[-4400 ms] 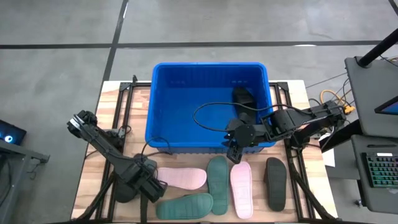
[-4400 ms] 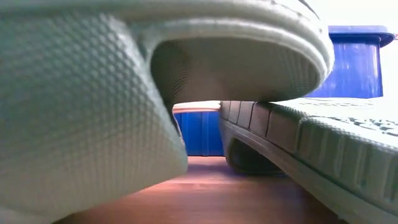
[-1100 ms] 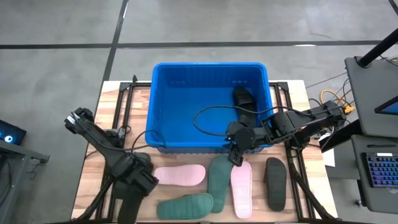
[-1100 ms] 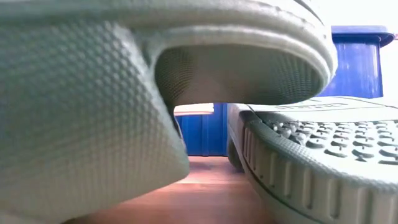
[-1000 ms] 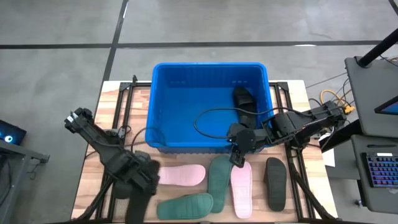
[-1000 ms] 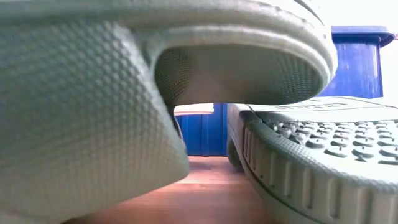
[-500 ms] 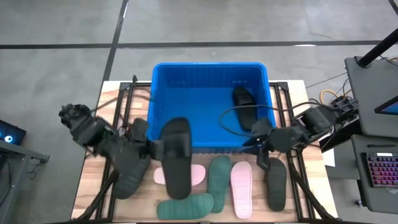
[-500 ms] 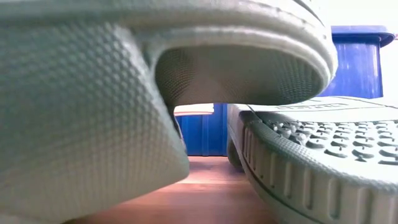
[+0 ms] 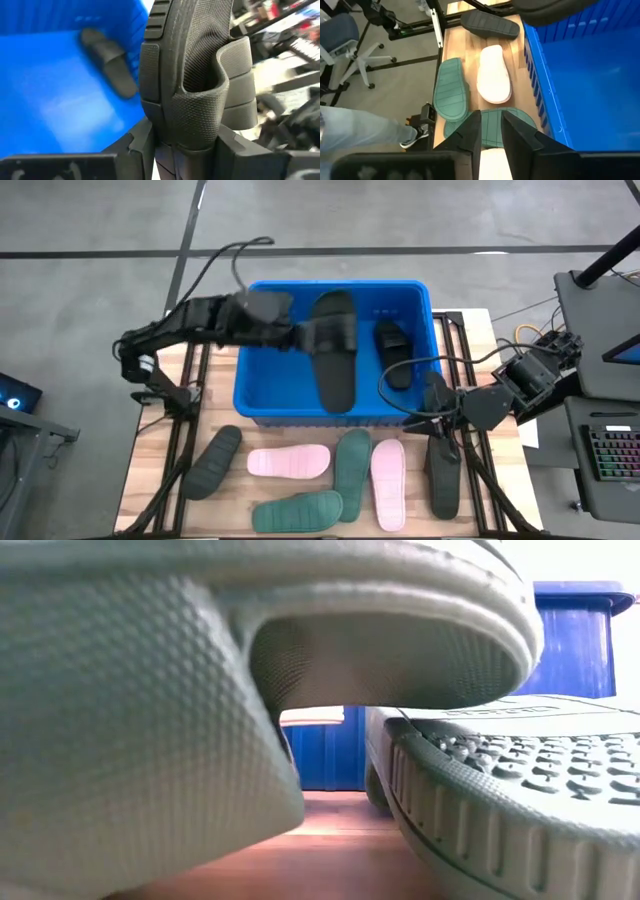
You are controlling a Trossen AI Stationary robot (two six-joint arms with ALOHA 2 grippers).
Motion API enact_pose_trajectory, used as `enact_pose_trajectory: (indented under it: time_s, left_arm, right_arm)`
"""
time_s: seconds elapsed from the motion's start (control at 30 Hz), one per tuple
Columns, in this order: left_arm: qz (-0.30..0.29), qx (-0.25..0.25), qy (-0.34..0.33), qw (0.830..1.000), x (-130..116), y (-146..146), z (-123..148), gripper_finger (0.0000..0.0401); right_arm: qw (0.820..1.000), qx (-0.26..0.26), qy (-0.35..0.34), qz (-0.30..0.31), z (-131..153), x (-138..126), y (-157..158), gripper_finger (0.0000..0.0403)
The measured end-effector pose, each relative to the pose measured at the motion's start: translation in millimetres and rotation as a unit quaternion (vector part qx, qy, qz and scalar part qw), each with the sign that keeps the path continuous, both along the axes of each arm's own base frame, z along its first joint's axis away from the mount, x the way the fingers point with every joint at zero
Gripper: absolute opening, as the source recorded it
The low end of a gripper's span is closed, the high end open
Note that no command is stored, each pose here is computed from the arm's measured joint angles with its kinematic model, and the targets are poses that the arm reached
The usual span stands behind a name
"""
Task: Pick and place slides into bin
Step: Put the black slide into the bin
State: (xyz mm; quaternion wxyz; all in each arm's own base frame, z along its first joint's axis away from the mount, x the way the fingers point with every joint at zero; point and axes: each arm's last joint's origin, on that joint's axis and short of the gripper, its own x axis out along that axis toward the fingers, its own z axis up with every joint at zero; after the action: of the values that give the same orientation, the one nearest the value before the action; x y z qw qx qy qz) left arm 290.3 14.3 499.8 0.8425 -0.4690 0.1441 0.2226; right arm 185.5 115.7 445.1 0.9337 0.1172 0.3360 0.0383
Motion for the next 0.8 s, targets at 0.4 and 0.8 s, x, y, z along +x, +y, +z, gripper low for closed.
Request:
enact_pose_trajectory:
  time_s: [0.4,0.8]
  left_arm:
    - [-0.039,-0.057,0.005,0.998,72.5,60.2,-44.8,0.0104]
    - [-0.036,-0.093,0.002,0.995,110.8,113.0,-85.4,0.0102]
  right_arm:
    - [0.982,-0.101,0.071,-0.142,-15.9,-17.8,-20.4,0.0024]
    - [0.941,-0.183,0.033,-0.281,-15.5,-16.1,-44.7,0.0009]
